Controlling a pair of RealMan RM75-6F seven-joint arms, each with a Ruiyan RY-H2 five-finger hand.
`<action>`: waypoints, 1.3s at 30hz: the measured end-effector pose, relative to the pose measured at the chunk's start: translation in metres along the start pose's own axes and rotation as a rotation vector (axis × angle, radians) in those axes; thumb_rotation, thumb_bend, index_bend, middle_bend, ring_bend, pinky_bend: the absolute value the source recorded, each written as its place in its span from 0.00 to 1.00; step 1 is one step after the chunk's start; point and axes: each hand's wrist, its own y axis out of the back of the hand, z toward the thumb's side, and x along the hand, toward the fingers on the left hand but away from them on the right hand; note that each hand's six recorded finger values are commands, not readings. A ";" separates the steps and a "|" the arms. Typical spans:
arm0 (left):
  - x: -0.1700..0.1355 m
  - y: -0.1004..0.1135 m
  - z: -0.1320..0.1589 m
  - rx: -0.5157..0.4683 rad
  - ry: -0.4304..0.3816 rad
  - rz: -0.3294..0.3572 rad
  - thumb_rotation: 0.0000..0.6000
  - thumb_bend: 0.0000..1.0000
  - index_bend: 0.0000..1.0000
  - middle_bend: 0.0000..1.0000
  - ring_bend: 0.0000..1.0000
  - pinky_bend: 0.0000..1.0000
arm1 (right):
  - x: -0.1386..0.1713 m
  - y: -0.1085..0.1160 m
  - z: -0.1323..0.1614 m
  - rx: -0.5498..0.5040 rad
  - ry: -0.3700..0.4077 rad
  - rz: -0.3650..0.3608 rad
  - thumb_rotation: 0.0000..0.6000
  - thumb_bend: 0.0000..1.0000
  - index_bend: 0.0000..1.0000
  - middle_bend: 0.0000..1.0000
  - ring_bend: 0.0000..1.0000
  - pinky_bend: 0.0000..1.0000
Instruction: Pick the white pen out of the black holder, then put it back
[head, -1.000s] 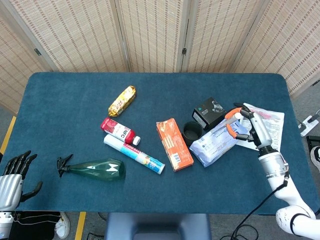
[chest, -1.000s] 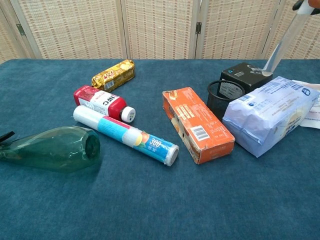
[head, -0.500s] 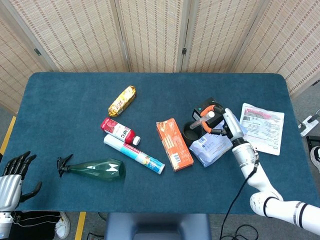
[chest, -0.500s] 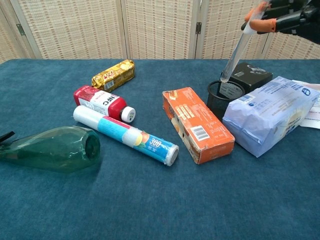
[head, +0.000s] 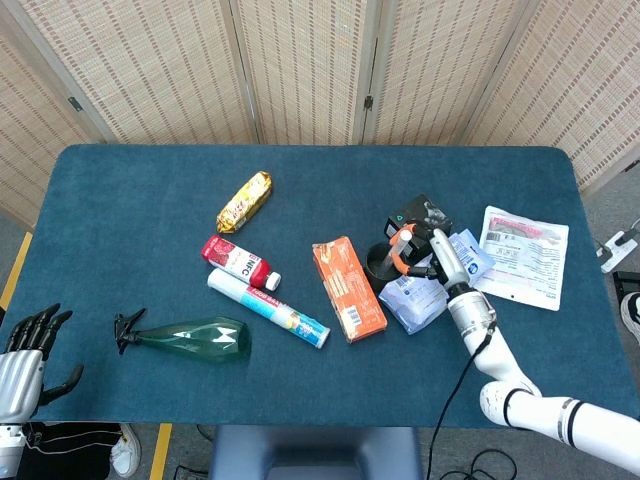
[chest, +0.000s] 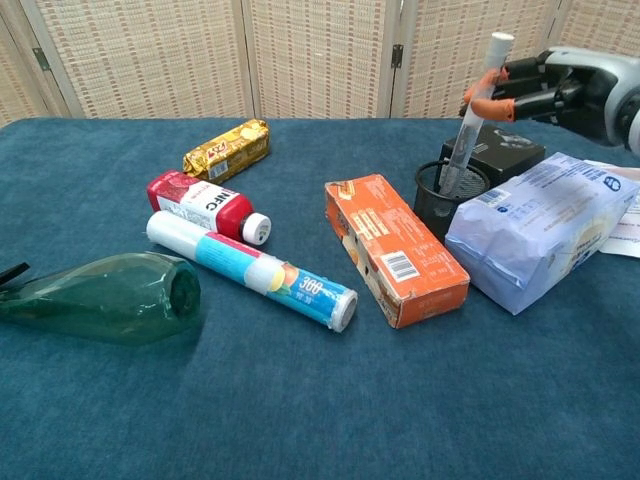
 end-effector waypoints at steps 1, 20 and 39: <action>0.000 0.000 0.000 0.000 0.000 0.000 1.00 0.37 0.15 0.10 0.11 0.12 | -0.001 -0.004 -0.004 -0.001 -0.007 0.006 1.00 0.35 0.60 0.38 0.11 0.10; 0.000 -0.001 -0.002 -0.004 0.005 0.000 1.00 0.37 0.15 0.10 0.11 0.12 | 0.018 0.015 -0.004 0.180 0.073 0.013 1.00 0.35 0.03 0.13 0.00 0.09; 0.005 0.003 0.012 -0.009 -0.032 0.018 1.00 0.37 0.15 0.10 0.11 0.12 | 0.171 0.115 -0.018 0.719 0.067 -0.229 1.00 0.36 0.03 0.08 0.00 0.09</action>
